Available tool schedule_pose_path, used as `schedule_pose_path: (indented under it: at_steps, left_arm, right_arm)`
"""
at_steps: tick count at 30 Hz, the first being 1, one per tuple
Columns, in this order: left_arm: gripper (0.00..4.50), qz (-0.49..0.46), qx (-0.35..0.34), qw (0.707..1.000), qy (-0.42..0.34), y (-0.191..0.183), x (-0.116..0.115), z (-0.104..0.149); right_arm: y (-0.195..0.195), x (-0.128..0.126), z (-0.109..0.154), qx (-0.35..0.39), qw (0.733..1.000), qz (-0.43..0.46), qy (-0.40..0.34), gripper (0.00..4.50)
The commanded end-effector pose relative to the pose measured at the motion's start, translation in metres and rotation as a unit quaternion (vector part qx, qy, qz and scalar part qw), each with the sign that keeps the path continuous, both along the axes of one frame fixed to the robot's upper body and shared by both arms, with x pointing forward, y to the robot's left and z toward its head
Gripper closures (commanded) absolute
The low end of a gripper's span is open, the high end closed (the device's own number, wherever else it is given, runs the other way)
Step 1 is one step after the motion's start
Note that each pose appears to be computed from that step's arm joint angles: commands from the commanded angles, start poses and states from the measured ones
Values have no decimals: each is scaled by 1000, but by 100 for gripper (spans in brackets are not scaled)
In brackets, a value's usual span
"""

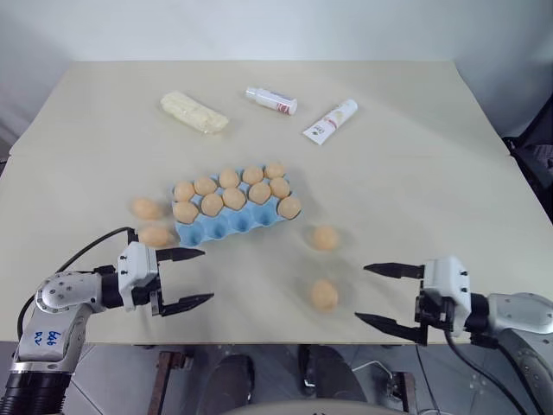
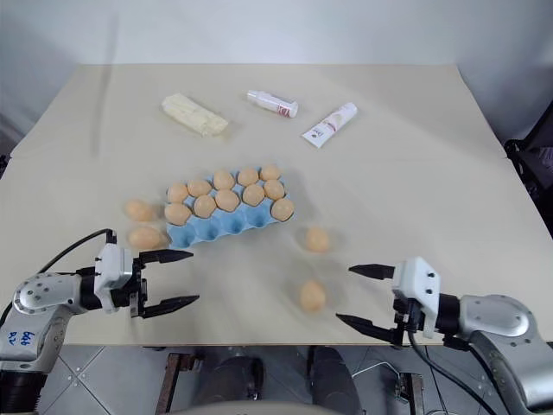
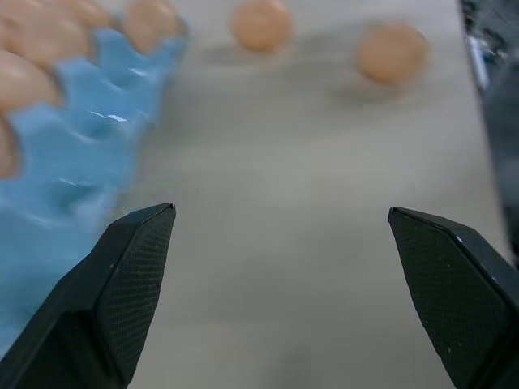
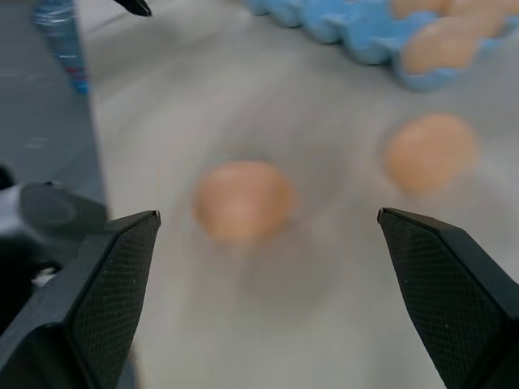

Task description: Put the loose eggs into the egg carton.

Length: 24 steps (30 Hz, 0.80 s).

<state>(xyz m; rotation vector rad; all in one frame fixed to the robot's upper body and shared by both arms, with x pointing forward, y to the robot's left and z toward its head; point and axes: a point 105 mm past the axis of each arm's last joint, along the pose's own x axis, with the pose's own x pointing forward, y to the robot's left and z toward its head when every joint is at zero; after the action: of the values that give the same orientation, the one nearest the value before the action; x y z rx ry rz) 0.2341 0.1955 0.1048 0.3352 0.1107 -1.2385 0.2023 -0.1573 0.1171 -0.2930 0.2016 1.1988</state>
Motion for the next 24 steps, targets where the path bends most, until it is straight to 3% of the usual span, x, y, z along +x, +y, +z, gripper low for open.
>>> schedule_pose_path:
  at_steps: [1,13,16,20,24]
  left_arm:
    - [3,-40,8,999,-20,-6,-4,5]
    - [3,-33,24,999,-12,7,-20,9]
    - [0,-8,24,1000,-17,10,-21,9]
    - [0,41,3,999,-25,12,-17,11]
    - [0,110,-17,994,-23,21,-18,9]
  right_arm:
    - [14,5,-4,-5,1000,23,-18,0]
    - [40,32,-37,-21,997,65,-23,0]
    - [45,34,-38,-10,997,76,-28,57]
    - [49,36,-30,12,995,88,-44,194]
    - [64,44,-4,49,992,93,-74,220]
